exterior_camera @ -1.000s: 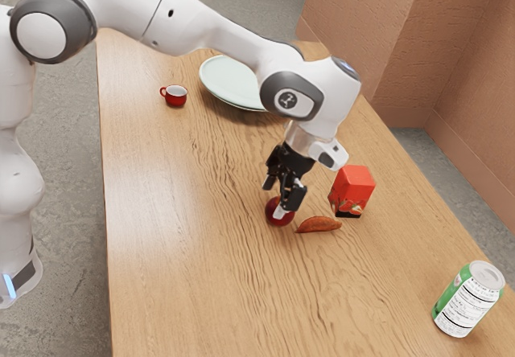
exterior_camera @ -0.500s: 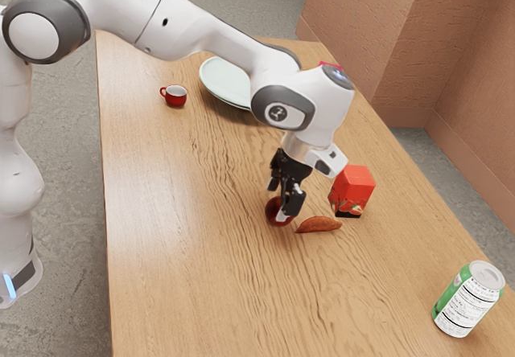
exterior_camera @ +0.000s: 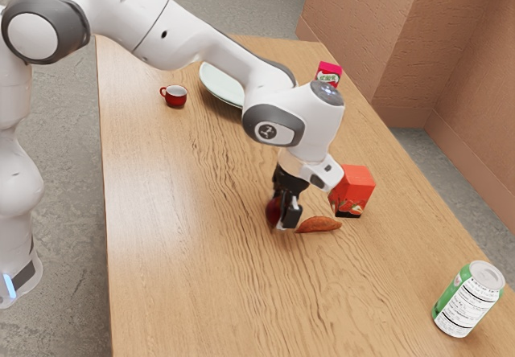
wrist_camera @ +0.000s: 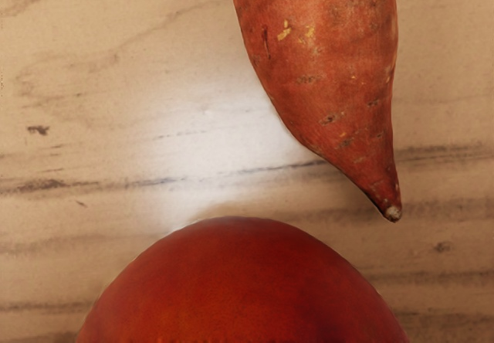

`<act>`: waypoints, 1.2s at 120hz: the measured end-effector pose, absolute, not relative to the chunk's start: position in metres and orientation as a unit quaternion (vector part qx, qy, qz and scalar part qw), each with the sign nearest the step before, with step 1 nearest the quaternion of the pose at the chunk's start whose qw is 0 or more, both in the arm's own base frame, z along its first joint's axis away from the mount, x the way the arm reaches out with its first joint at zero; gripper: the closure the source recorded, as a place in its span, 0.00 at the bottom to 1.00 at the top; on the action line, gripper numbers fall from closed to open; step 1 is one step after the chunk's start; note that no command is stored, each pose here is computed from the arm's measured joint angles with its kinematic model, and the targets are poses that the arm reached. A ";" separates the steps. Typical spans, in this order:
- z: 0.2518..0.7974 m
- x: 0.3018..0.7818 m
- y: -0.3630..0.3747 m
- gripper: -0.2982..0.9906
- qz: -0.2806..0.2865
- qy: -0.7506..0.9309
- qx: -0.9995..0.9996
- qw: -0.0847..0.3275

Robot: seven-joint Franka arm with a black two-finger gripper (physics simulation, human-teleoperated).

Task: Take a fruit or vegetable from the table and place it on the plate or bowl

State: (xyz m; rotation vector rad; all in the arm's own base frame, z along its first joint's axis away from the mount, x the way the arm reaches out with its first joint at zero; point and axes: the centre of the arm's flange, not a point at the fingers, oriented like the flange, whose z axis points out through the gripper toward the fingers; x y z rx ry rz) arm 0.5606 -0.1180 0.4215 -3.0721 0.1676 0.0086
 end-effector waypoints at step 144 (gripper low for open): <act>0.545 0.609 0.344 0.61 0.023 -0.158 -0.987 0.030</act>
